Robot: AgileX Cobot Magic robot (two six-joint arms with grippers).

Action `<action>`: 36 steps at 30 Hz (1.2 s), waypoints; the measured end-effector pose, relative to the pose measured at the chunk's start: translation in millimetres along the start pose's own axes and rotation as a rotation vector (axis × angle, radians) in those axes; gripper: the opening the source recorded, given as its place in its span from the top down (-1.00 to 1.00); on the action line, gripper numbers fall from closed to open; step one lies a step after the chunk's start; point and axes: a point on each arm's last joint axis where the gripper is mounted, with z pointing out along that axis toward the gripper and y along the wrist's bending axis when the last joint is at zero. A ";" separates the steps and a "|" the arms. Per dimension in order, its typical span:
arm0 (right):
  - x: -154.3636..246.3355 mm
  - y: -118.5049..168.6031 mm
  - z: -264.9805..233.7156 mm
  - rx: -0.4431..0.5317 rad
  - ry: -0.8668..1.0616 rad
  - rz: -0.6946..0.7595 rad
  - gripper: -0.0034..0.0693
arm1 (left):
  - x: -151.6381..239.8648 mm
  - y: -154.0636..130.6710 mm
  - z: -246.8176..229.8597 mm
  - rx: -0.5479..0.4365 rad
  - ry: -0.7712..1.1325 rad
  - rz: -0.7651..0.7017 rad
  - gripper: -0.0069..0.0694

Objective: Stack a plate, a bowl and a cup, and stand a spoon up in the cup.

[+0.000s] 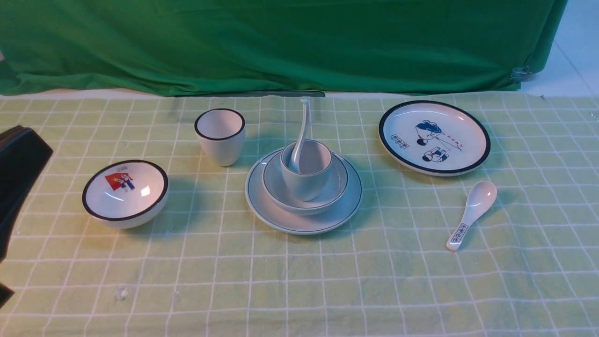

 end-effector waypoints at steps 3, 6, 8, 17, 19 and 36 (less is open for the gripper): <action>0.0 0.0 0.0 0.000 0.000 -0.001 0.67 | 3.7 0.4 -0.4 0.001 0.006 0.000 0.78; 0.0 0.0 0.0 0.000 0.000 -0.002 0.66 | 11.6 1.8 -0.9 -0.003 0.025 -0.016 0.78; 0.0 0.0 0.0 0.000 0.000 -0.001 0.65 | 23.4 5.0 -4.0 -0.025 0.050 -0.054 0.78; 0.0 0.0 0.0 0.000 0.000 -0.001 0.61 | 100.6 28.6 -43.3 -0.219 0.158 -0.056 0.78; 0.0 0.0 0.0 0.000 0.000 -0.001 0.59 | 105.6 30.3 -51.1 -0.252 0.158 -0.073 0.78; 0.3 0.0 0.0 0.000 0.003 -0.001 0.48 | 123.1 43.3 -69.2 -0.519 0.338 0.034 0.78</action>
